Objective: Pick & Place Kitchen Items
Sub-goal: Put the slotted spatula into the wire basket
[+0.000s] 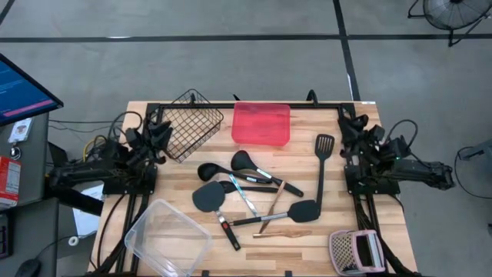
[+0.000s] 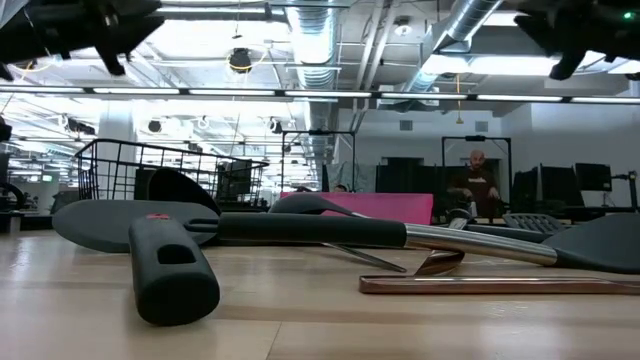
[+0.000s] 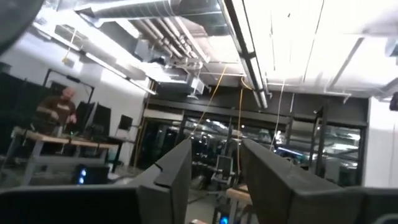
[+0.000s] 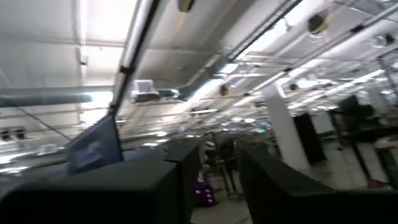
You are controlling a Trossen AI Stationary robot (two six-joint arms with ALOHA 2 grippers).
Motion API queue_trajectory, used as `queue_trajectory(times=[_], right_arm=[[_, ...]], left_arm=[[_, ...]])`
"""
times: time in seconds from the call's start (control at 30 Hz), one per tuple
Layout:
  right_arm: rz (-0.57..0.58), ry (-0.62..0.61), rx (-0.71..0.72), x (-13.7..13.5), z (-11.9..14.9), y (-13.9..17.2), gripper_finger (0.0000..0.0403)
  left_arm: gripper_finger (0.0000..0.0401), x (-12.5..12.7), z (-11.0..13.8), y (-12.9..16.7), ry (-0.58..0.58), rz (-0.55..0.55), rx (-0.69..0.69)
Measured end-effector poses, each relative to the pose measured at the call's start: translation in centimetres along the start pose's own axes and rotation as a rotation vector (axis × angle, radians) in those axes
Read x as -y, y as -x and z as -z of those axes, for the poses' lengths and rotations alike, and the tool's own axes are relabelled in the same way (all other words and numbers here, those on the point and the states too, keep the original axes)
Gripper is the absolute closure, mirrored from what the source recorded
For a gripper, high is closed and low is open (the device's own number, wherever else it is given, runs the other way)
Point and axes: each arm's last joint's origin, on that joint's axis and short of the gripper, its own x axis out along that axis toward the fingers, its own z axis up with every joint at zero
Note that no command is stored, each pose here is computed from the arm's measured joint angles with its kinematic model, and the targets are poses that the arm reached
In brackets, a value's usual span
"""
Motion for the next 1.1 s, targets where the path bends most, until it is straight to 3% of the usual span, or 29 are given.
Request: queue_trajectory(times=[0.23,0.37,0.57,0.83,1.1], right_arm=[[0.078,0.091,-0.071,-0.8,-1.1,-2.1,0.0179],[0.127,0.169,-0.115,-1.6,-2.4,-4.1,0.0146],[0.272,0.310,-0.242,-2.9,-4.5,-7.5,0.0143],[0.503,0.406,-0.410,-3.8,-5.6,-10.9,0.0143],[0.602,0.409,-0.533,-3.7,-4.1,-13.3,0.0143]], left_arm=[[0.0256,0.8,-0.9,-2.3,-0.083,-0.014,-0.073],[0.0256,1.4,-0.6,-4.0,-0.140,-0.017,-0.159],[0.0255,1.6,-1.1,-5.5,-0.240,-0.128,-0.286],[0.0255,1.2,-3.8,-4.2,-0.229,-0.155,-0.210],[0.0256,0.5,-5.2,-1.8,-0.183,-0.161,-0.183]])
